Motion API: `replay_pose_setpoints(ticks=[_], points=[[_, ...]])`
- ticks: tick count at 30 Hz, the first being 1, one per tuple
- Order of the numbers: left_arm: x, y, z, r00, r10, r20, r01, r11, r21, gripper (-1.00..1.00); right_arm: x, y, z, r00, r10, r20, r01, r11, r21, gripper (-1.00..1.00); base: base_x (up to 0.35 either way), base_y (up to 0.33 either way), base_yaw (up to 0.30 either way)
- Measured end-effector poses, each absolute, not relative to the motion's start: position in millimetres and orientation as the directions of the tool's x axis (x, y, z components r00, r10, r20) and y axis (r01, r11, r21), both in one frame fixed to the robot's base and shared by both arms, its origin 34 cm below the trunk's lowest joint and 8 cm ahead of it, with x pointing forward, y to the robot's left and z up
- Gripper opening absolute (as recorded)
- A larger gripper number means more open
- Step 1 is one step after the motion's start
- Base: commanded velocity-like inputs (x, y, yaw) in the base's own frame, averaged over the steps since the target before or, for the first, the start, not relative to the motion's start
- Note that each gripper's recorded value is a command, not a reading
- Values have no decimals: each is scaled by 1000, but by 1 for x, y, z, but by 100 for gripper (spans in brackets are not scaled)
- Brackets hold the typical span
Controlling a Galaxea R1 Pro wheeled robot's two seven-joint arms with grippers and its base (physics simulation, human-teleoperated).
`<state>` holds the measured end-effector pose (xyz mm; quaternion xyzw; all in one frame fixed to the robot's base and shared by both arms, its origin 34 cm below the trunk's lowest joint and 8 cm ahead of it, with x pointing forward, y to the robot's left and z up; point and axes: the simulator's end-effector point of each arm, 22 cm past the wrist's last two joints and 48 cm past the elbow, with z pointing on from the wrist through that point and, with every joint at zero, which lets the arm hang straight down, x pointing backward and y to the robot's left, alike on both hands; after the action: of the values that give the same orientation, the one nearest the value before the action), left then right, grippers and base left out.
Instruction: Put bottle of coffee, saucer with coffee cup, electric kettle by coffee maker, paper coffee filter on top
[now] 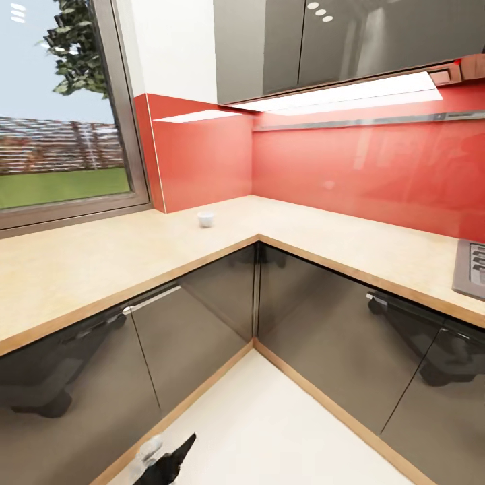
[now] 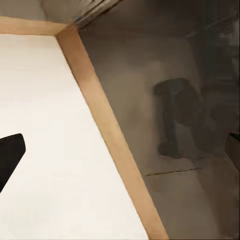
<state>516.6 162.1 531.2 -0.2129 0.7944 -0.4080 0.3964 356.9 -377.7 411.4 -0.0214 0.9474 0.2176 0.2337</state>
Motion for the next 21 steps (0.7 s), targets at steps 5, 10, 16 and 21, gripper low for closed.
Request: replay_pose_setpoints(ticks=[5,10,16,21], points=[[550,112,623,-673,-535,-511,171,559,-811,100,352,-374,409,-895,65,-440,-135,903,408,100,0,0,0],[564,88,680,-703,-461,-541,248,555,-794,100,351,-374,408,-897,66,-438,-133,903,409,100,0,0,0],[617,70,772,-688,-359,-631,382,560,-735,100,339,-368,402,-909,77,-411,-113,900,420,100,0,0,0],[658,60,851,-638,-293,-712,486,563,-668,100,326,-367,396,-921,73,-383,-99,906,411,100,0,0,0]])
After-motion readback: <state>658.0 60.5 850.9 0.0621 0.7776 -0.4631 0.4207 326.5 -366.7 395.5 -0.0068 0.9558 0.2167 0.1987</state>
